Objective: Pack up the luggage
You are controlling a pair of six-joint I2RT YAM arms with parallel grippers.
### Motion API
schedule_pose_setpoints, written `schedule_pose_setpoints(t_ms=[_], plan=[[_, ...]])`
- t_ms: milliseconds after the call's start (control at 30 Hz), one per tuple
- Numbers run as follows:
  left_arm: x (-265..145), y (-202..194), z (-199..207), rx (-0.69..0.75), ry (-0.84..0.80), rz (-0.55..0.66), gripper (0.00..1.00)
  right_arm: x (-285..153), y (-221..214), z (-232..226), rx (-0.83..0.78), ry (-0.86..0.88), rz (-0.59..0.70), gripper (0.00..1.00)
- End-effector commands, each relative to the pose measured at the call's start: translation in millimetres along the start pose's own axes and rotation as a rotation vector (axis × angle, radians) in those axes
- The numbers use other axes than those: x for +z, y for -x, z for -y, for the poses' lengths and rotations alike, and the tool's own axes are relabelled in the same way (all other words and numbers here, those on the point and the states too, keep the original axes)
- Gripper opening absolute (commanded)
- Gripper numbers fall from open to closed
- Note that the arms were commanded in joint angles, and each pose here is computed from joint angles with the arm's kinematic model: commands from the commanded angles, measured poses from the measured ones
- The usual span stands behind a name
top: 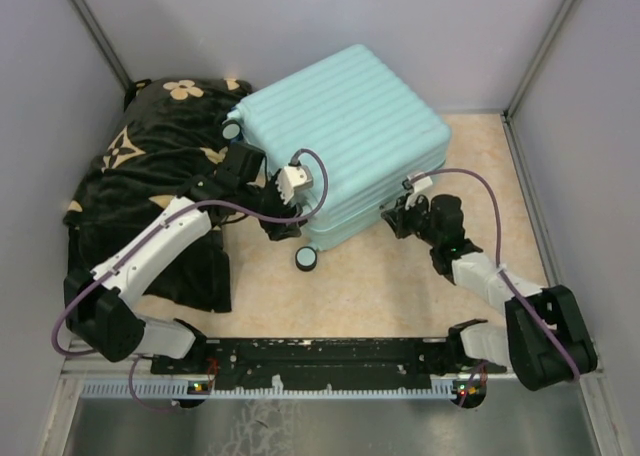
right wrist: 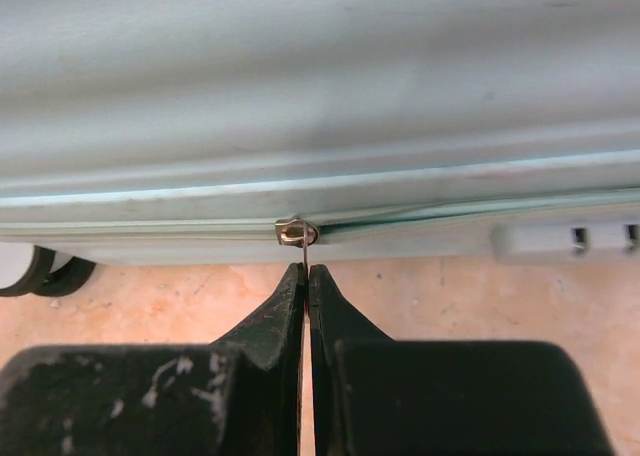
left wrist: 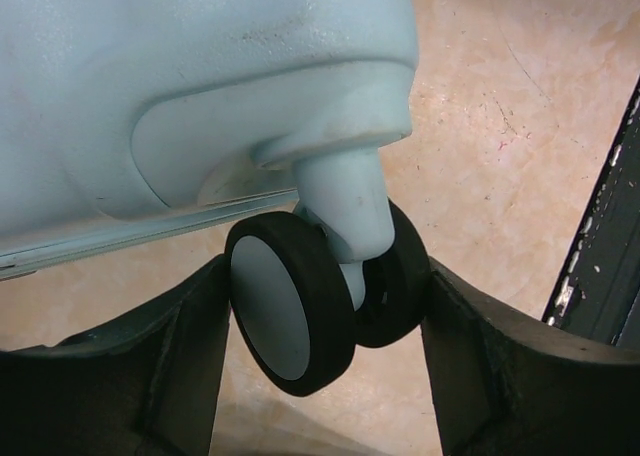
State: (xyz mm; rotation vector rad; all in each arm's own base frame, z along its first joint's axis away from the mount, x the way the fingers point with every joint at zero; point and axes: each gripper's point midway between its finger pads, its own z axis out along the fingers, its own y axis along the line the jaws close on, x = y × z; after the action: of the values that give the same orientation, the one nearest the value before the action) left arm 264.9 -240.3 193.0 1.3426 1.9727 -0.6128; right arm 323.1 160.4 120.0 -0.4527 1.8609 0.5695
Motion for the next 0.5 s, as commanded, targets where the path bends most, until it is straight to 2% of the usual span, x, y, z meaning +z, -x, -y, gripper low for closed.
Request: schedule_pose_setpoints(t_ms=[0, 467], plan=[[-0.1, -31.0, -0.6, 0.016, 0.007, -0.098, 0.00, -12.3, 65.9, 42.7, -0.096, -0.136, 0.160, 0.00], [-12.0, -57.2, 7.4, 0.043, -0.077, -0.161, 0.00, -44.8, 87.4, 144.6, -0.178, -0.318, 0.178, 0.00]])
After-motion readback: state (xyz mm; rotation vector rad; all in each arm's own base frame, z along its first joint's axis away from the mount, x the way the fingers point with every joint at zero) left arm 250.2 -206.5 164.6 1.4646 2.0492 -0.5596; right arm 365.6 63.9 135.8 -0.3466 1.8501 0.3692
